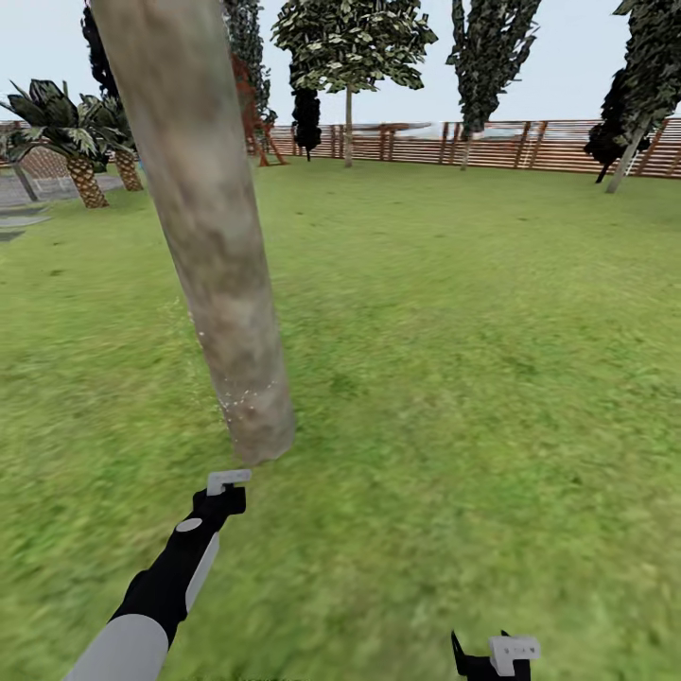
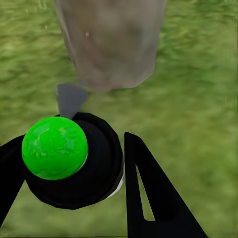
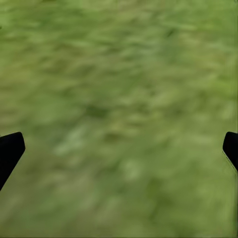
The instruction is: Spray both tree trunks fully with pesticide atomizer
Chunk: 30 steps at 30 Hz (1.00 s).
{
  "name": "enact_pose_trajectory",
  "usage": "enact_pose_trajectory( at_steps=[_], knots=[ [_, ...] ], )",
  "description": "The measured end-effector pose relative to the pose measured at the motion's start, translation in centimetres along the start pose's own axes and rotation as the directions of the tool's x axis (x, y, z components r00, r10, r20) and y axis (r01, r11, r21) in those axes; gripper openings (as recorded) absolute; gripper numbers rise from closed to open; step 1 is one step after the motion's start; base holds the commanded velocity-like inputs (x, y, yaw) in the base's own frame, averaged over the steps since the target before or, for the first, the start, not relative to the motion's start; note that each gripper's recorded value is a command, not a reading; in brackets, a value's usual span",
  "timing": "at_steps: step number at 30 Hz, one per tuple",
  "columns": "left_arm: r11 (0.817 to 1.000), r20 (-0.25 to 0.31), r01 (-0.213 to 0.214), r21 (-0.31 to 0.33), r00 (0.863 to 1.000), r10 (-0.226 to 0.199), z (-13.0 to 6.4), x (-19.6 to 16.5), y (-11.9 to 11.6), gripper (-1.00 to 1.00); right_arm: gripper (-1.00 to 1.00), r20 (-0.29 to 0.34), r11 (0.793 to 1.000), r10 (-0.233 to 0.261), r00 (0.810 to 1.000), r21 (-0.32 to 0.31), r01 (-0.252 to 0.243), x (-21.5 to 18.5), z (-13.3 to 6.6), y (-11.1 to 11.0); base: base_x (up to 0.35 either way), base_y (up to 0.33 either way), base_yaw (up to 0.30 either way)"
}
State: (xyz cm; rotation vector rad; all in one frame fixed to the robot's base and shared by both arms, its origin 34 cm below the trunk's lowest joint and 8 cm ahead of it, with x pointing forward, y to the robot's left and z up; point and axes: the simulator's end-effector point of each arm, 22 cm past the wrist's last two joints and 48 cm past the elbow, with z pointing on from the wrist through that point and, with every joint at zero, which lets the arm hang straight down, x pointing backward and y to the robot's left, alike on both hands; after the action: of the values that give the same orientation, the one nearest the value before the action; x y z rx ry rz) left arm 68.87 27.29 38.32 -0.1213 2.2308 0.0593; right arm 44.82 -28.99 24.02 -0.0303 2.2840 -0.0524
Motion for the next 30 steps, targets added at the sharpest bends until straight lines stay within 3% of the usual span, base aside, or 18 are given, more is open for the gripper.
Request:
enact_pose_trajectory(
  at_steps=[19, 25, 30],
  knots=[
    [1.000, 0.001, 0.001, -0.001, 1.000, -0.001, 0.0, 0.0, 0.0, -1.00, 1.00, 0.000, 1.000, 0.000, 1.000, 0.000, 0.000, 0.0, 0.0, 0.0, 0.076, -0.270, 0.278],
    [1.000, -0.001, 0.000, -0.001, 1.000, 0.000, 0.0, 0.0, 0.0, -1.00, 1.00, 0.000, 1.000, 0.000, 1.000, 0.000, 0.000, 0.0, 0.0, 0.0, 0.112, -0.270, 0.076],
    [0.997, -0.016, -0.059, 0.049, 0.998, 0.060, -0.2, 0.2, -3.1, -1.00, 1.00, 0.000, 1.000, 0.000, 1.000, 0.003, 0.000, 0.0, 0.0, -0.1, 0.154, -0.263, 0.001]
  ],
)
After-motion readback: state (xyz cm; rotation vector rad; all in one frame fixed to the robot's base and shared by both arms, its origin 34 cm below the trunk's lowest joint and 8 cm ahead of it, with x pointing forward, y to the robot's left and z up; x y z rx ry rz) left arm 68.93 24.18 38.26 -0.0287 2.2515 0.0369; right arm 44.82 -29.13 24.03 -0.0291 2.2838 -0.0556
